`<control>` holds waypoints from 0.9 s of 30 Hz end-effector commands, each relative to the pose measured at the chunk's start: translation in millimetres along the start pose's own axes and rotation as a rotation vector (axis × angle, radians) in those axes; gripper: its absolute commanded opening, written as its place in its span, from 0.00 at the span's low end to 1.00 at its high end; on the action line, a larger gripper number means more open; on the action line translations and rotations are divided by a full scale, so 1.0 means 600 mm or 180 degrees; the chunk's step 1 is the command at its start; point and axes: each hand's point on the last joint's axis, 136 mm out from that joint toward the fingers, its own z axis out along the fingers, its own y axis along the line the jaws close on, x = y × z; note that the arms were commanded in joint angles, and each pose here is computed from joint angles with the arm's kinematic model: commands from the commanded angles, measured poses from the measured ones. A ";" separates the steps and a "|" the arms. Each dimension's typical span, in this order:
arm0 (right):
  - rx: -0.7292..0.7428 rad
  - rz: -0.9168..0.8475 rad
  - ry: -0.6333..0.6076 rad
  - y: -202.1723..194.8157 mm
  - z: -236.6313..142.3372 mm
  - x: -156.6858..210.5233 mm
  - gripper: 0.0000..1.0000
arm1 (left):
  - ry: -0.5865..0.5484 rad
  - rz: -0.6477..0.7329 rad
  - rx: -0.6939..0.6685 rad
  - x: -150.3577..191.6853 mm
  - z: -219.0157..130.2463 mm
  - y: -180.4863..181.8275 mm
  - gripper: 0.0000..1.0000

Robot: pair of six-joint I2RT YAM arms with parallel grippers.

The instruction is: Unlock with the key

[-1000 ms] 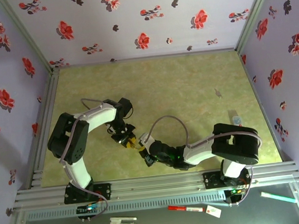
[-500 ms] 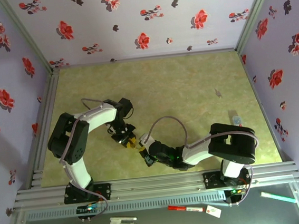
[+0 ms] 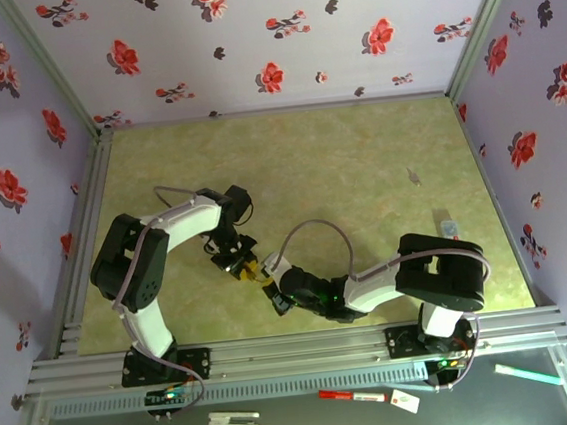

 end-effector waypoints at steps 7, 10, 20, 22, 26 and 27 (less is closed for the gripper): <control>0.0029 -0.0014 -0.0250 0.014 0.005 -0.052 0.00 | -0.0020 0.0013 -0.0068 -0.004 0.014 -0.002 0.00; 0.0079 -0.0016 -0.0222 0.010 0.007 -0.048 0.00 | -0.0024 0.0025 -0.0054 -0.004 0.014 -0.003 0.00; 0.0165 -0.0069 -0.0318 0.008 0.003 -0.072 0.00 | -0.0016 0.0033 -0.0050 -0.003 0.014 -0.005 0.00; 0.0164 -0.0071 -0.0334 0.009 0.003 -0.077 0.00 | -0.0021 0.0033 -0.0050 -0.004 0.014 -0.005 0.00; 0.0180 -0.0091 -0.0337 0.009 0.003 -0.081 0.00 | -0.0016 0.0042 -0.0049 -0.003 0.015 -0.005 0.00; 0.0181 -0.0097 -0.0336 0.009 0.003 -0.081 0.00 | -0.0018 0.0050 -0.0053 -0.003 0.015 -0.004 0.00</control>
